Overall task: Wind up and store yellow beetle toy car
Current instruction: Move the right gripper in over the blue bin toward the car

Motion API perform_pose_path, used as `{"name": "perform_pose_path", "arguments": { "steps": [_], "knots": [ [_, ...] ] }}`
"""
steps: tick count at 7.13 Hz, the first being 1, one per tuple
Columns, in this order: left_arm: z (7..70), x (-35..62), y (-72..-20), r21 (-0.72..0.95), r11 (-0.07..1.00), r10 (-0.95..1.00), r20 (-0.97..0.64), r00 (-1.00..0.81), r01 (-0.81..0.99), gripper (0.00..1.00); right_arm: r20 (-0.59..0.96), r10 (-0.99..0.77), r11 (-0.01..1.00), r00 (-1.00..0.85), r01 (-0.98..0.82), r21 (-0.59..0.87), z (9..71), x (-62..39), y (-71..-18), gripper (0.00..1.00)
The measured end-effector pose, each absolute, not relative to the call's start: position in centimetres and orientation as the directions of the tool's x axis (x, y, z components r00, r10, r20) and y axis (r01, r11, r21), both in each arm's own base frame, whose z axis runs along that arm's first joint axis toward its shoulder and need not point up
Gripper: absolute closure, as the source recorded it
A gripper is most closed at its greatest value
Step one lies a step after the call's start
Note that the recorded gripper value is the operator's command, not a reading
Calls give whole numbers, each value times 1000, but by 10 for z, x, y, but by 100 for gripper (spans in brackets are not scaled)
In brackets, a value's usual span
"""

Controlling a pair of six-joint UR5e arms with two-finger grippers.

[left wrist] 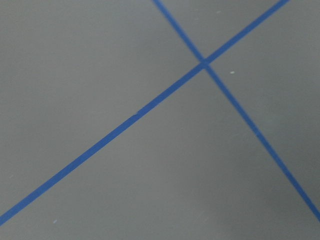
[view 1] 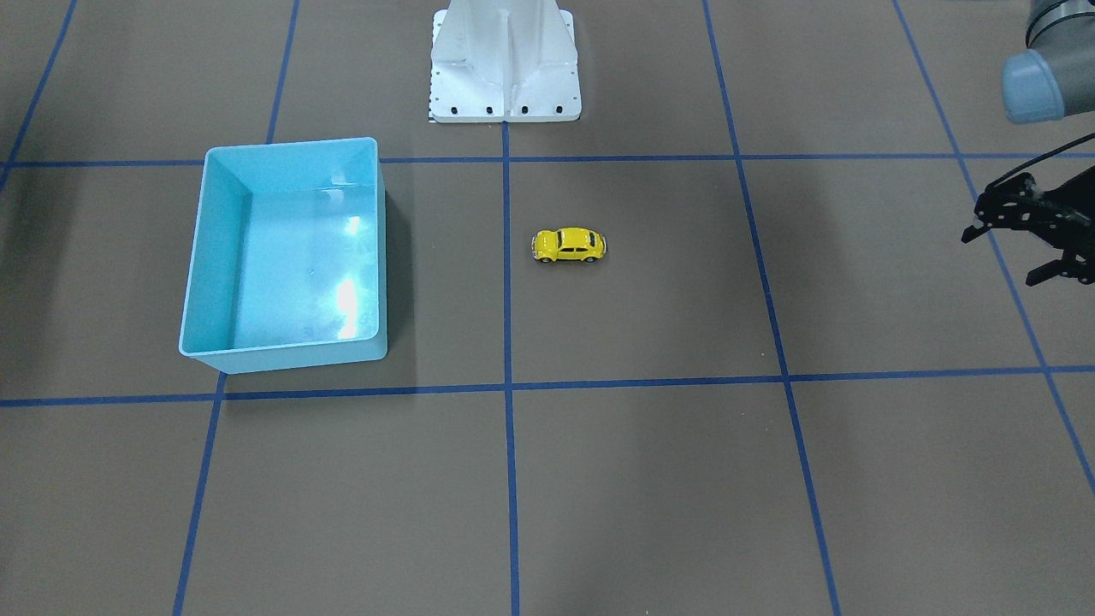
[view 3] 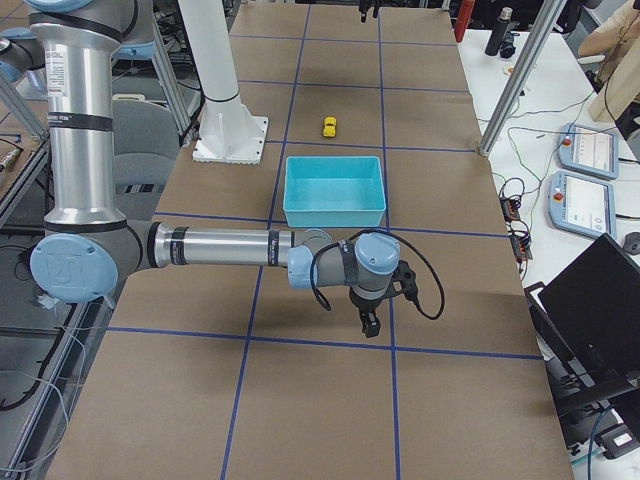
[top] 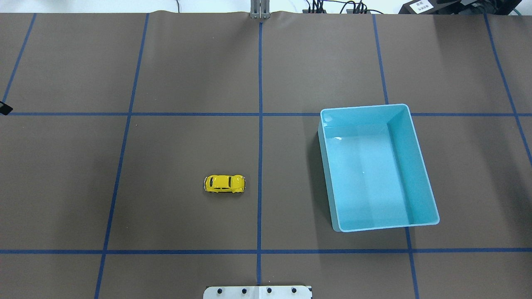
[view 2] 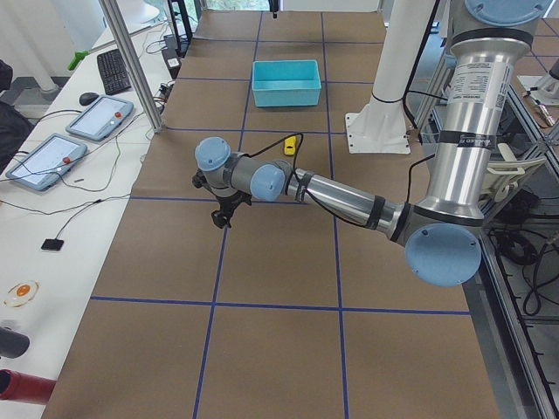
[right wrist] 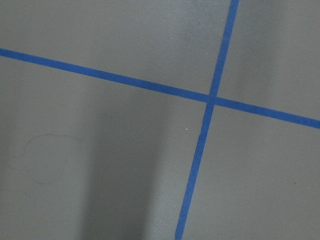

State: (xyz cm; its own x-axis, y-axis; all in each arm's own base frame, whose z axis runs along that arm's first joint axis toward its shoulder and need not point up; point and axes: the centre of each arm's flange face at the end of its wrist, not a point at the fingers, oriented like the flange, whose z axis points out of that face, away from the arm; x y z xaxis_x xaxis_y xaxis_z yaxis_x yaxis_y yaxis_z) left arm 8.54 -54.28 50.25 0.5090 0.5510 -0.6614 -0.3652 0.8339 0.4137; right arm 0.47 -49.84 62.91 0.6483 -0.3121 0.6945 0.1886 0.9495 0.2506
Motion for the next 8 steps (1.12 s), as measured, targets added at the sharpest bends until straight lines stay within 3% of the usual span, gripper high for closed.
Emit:
{"name": "perform_pose_path", "arguments": {
  "steps": [3,5,8],
  "knots": [
    [532,49,-541,264,918,397,-624,673,-296,0,654,-538,841,531,292,455,518,-75,-514,0],
    [562,18,-533,203,948,319,-628,710,-246,0,543,-715,699,440,423,577,443,-182,-522,0],
    [602,-37,-503,127,980,197,-647,736,-150,0,375,-828,559,416,575,597,287,-308,-531,0]
  ]
}}
